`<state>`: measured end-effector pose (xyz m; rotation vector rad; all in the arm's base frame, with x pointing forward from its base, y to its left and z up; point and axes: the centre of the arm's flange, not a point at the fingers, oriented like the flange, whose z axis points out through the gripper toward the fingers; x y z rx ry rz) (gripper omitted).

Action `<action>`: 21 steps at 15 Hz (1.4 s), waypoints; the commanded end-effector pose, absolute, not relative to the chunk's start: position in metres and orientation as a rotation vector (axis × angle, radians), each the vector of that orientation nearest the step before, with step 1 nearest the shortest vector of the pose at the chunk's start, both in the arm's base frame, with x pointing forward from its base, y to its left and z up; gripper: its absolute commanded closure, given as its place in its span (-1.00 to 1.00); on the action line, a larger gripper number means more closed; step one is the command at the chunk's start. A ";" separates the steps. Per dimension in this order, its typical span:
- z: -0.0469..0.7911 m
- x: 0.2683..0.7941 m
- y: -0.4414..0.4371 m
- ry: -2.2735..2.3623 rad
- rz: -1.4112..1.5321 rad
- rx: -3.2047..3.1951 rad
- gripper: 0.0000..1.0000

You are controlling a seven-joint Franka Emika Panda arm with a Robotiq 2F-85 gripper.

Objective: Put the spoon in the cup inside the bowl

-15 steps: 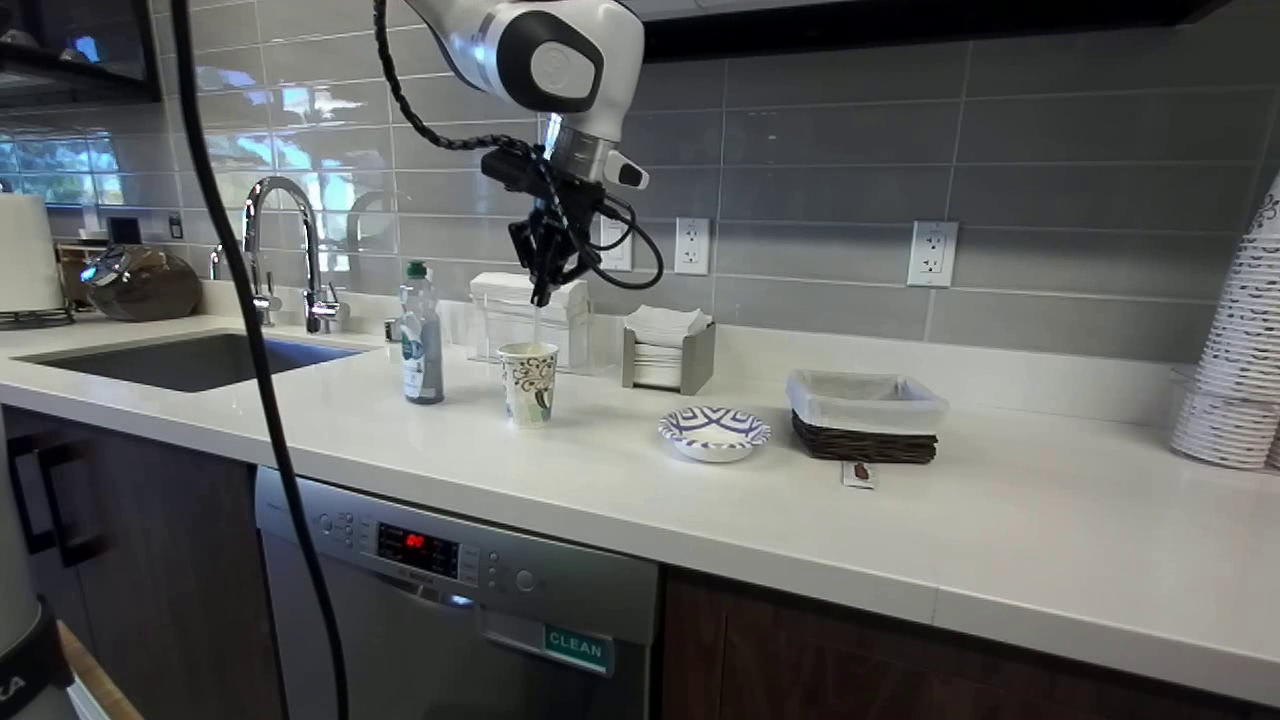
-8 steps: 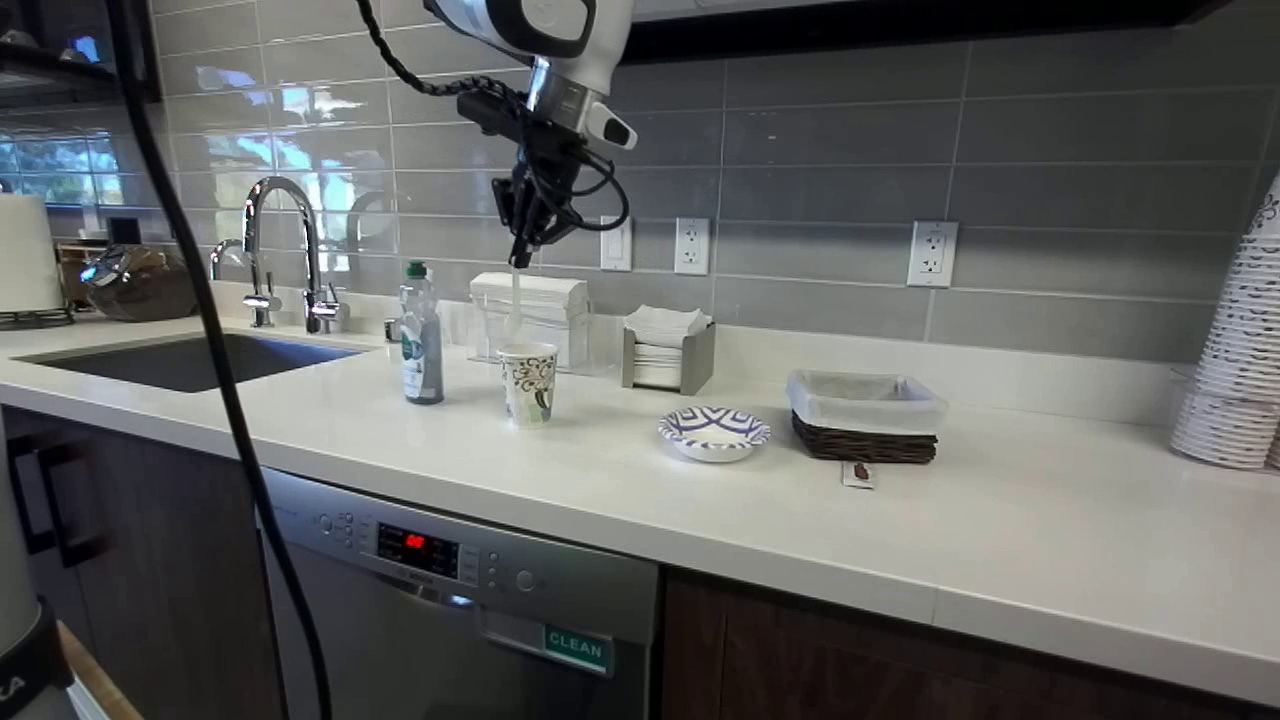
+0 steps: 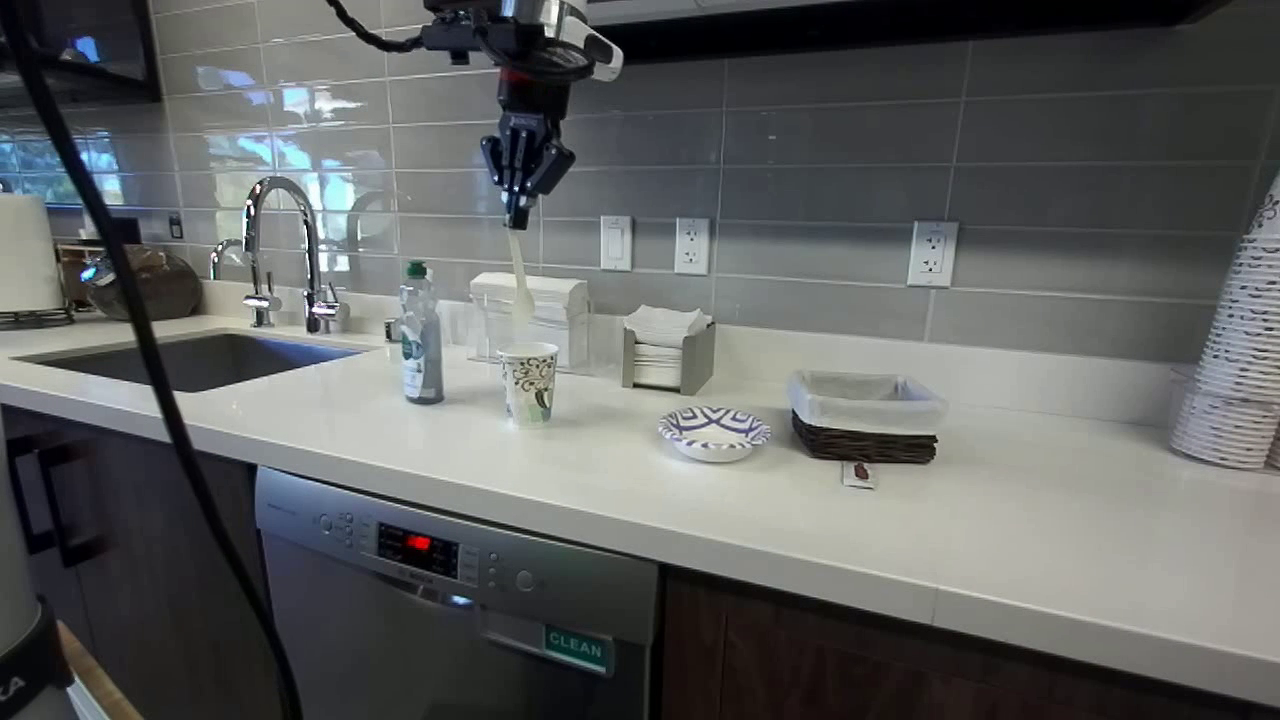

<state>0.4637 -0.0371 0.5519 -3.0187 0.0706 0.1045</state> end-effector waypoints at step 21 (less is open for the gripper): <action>0.408 0.484 -0.076 -0.931 -0.188 -3.669 0.98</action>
